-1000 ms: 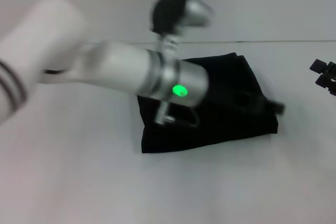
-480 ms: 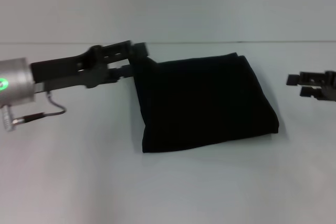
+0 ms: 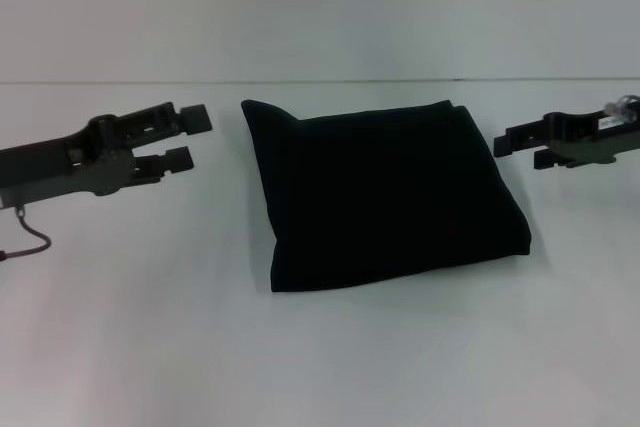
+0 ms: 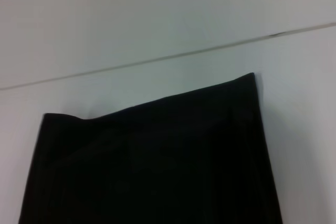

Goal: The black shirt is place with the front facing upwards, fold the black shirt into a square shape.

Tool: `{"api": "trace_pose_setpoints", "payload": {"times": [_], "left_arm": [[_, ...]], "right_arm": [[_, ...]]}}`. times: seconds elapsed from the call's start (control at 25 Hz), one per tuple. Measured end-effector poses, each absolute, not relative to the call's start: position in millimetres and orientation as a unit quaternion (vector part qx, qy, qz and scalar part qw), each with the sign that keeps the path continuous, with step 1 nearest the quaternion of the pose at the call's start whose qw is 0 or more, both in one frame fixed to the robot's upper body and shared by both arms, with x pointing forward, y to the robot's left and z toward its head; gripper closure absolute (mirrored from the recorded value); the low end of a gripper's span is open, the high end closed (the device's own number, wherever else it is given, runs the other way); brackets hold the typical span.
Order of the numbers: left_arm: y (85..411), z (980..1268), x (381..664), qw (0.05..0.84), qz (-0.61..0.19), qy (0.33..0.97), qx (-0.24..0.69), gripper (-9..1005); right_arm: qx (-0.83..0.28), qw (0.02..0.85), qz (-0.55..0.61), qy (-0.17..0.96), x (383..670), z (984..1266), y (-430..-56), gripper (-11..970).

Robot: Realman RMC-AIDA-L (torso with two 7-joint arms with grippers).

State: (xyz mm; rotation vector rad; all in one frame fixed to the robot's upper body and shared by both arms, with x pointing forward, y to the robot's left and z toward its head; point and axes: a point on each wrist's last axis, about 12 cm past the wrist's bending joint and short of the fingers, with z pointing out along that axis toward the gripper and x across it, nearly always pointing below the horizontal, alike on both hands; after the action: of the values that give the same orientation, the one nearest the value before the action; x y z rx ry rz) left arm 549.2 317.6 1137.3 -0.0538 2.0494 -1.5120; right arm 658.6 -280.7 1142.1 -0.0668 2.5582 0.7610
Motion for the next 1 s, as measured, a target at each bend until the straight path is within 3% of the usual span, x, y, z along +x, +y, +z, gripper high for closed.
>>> {"api": "trace_pose_setpoints", "payload": {"times": [1.0], "left_arm": [[313.5, 1128.8, 553.4, 0.303, -0.563, 0.768, -0.032, 45]], "right_arm": [[-0.049, 0.264, 0.235, 0.934, 665.4, 1109.6, -222.0, 312]]}}
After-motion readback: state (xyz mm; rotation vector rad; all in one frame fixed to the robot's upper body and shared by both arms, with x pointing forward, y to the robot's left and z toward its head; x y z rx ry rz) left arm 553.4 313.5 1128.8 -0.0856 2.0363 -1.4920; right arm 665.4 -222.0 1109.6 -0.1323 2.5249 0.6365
